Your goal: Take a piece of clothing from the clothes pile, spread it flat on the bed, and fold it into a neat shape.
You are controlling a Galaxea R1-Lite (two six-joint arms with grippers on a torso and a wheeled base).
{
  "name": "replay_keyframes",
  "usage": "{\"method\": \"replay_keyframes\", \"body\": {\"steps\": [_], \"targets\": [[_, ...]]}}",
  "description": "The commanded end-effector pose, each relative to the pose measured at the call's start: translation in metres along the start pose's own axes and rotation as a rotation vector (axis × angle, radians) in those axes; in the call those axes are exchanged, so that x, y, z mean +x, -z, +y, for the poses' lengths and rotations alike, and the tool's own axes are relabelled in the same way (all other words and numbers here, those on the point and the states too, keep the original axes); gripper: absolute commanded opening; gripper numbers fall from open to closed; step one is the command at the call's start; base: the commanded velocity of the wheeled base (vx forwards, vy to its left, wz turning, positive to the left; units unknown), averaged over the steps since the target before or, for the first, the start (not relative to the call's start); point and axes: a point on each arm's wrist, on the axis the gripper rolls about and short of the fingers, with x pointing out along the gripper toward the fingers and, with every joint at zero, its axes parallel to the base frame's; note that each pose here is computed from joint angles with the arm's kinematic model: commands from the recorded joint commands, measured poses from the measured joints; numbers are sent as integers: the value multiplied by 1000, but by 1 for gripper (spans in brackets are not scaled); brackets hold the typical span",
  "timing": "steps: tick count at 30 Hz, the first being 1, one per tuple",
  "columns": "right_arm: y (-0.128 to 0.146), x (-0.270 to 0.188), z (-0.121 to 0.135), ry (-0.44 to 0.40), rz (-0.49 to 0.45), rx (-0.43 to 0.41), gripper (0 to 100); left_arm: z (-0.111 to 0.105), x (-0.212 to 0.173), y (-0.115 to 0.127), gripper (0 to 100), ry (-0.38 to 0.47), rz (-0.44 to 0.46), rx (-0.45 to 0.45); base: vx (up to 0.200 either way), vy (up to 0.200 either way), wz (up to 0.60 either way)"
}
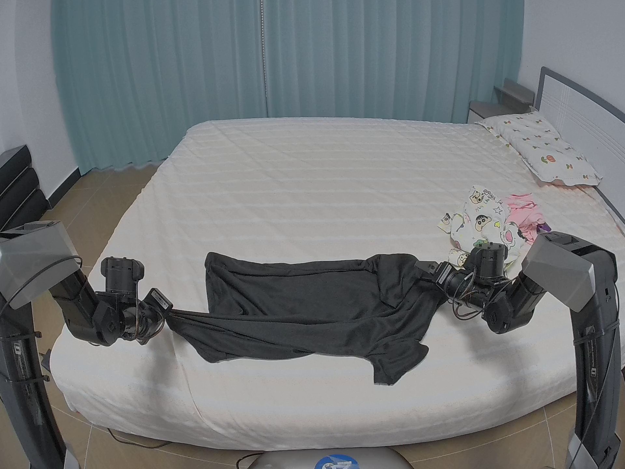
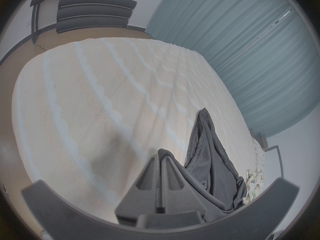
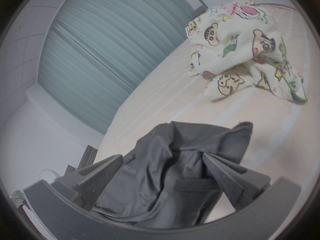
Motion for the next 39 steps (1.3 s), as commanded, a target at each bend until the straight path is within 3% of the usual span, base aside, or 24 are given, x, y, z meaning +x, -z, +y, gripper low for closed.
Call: {"method": "replay_keyframes", "body": {"steps": [1, 5, 12, 19, 26, 30, 39], "targets": [[-7, 12, -3, -27, -67, 0, 100, 2, 4, -6, 0, -1, -15, -33, 0, 0, 0], [-7, 19, 3, -63, -157, 32, 100, 2, 4, -12, 0, 4, -27, -70, 0, 0, 0], [-2, 18, 2, -52, -144, 32, 100, 7, 12, -17, 0, -8, -38, -86, 0, 0, 0], [-14, -19, -8, -25, -96, 46, 100, 10, 14, -16, 0, -15, -35, -89, 0, 0, 0], [-3, -65, -1, -22, 33, 27, 100, 10, 14, -16, 0, -14, -31, -89, 0, 0, 0], [28, -82, -6, -3, 162, -63, 100, 10, 12, -15, 0, -13, -28, -88, 0, 0, 0], [83, -83, 15, -41, 338, -124, 100, 9, 10, -14, 0, -7, -20, -85, 0, 0, 0]]}}
